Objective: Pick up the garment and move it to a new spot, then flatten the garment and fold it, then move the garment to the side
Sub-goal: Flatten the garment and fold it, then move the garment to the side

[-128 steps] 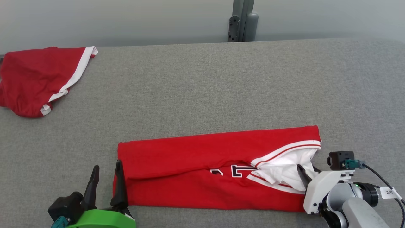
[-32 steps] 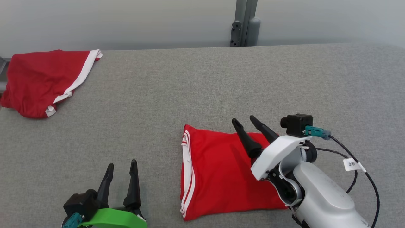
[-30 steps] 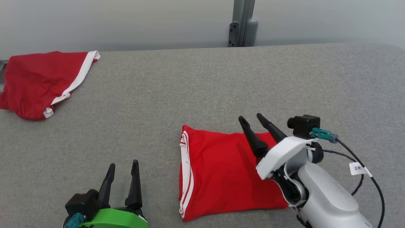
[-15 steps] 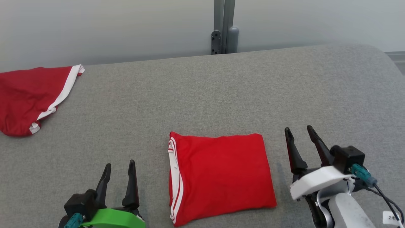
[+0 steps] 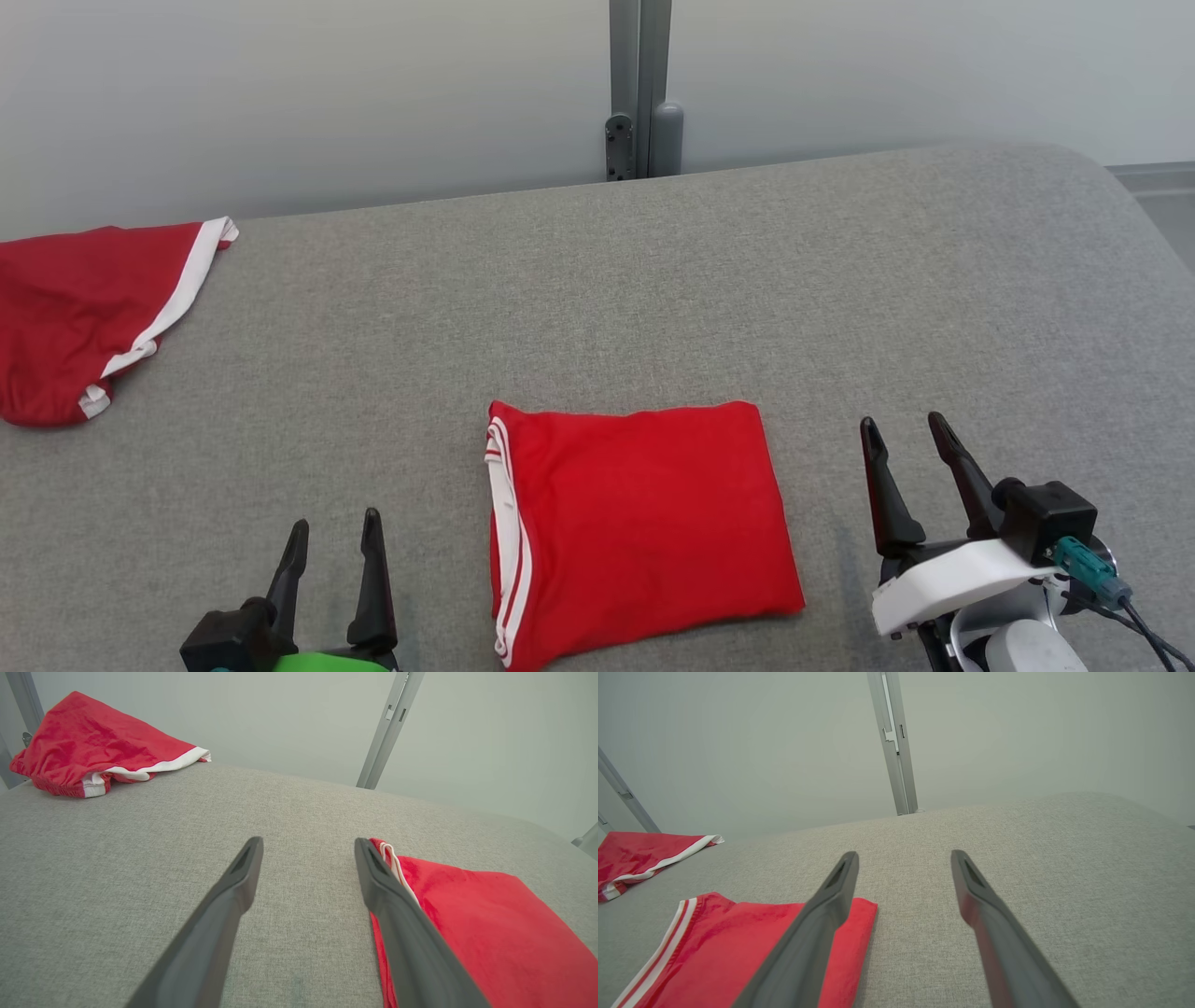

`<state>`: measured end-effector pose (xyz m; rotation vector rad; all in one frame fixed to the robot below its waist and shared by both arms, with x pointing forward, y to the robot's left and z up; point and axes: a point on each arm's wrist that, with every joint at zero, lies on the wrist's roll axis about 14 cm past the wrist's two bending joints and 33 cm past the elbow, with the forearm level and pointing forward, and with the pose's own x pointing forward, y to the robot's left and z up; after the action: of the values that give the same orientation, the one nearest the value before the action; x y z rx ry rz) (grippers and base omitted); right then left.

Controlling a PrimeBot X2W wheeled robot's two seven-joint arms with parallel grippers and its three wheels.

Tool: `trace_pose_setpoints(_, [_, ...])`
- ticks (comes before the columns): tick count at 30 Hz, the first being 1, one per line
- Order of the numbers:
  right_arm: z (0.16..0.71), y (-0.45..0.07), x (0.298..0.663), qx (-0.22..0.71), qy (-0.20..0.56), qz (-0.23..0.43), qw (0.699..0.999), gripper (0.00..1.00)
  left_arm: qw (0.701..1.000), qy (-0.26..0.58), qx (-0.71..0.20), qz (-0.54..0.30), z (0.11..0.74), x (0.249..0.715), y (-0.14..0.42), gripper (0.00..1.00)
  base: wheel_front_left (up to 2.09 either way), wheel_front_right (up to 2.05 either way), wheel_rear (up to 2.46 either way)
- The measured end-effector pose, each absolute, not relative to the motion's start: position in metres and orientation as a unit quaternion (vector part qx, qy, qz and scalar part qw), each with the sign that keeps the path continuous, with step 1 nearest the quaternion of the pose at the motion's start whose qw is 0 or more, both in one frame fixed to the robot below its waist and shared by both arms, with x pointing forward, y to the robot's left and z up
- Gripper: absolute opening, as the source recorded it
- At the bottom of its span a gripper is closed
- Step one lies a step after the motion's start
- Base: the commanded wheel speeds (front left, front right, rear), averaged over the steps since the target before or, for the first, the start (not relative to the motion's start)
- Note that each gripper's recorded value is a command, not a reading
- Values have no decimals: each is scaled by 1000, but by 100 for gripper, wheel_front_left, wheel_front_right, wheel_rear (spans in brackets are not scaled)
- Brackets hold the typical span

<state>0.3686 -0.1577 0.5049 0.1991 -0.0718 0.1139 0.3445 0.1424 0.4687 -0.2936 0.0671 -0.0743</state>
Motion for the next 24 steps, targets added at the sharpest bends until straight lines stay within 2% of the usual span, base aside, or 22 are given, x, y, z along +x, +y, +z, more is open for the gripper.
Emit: trace_pose_setpoints(24, [495,-156,370,99,-21,58,993,100,990,16,-137,-31,476,344,149,100,0,0,0])
